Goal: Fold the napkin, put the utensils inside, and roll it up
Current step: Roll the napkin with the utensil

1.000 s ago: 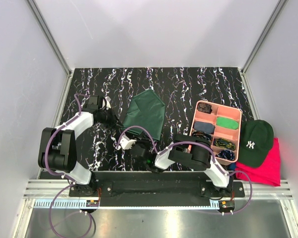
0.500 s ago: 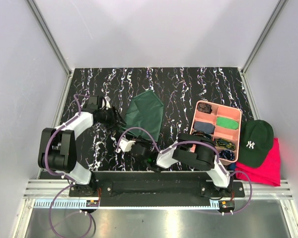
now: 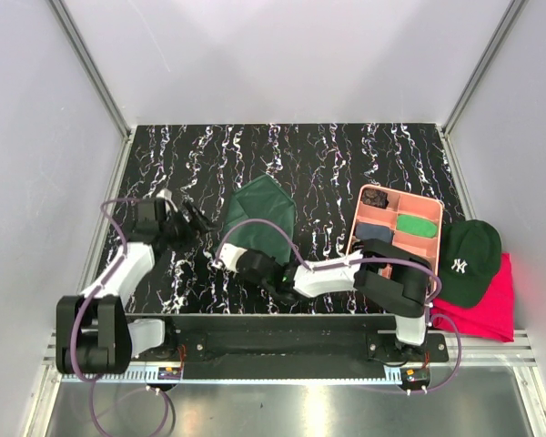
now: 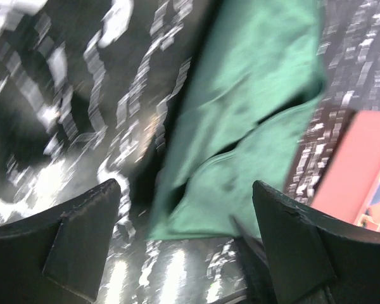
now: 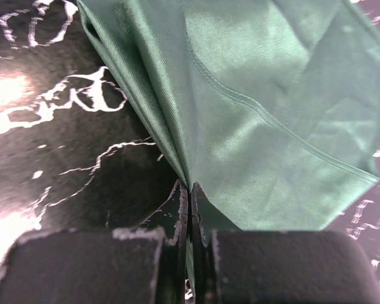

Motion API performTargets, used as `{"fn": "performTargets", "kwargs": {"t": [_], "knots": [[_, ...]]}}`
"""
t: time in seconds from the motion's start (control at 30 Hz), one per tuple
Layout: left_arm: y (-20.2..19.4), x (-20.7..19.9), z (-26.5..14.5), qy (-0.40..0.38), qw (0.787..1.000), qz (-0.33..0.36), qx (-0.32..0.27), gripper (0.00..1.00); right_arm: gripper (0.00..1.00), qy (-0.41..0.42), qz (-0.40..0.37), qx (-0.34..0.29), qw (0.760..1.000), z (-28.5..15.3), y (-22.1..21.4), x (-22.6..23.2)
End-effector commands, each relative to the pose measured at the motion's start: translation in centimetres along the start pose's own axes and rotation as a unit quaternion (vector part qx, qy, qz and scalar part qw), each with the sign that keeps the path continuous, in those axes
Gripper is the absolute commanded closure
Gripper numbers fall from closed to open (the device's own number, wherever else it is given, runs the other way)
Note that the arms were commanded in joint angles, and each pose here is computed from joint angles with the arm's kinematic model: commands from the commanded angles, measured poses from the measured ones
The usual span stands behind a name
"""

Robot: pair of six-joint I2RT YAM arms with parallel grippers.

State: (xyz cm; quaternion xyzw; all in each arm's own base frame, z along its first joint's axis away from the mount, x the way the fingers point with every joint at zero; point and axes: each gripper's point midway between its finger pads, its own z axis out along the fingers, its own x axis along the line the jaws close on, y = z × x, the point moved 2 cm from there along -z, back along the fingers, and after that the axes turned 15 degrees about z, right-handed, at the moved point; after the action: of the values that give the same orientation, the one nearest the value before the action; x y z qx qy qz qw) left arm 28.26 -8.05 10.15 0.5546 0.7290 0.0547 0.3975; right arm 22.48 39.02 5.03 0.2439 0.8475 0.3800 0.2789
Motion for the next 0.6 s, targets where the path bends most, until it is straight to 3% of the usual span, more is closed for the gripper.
{"fn": "performTargets", "kwargs": {"t": [0.0, 0.3, 0.57], "knots": [[0.5, 0.9, -0.8, 0.019, 0.997, -0.005, -0.077, 0.13, 1.0, 0.079, 0.075, 0.015, 0.994, -1.4, 2.3, 0.2], [-0.3, 0.2, -4.0, -0.005, 0.986, 0.061, -0.156, 0.13, 1.0, 0.209, 0.176, 0.07, 0.959, -1.7, 3.3, -0.6], [-3.5, -2.4, -3.7, -0.06, 0.987, 0.098, -0.108, 0.18, 1.0, 0.285, 0.24, 0.144, 0.917, -0.3, 2.6, -1.3]]}}
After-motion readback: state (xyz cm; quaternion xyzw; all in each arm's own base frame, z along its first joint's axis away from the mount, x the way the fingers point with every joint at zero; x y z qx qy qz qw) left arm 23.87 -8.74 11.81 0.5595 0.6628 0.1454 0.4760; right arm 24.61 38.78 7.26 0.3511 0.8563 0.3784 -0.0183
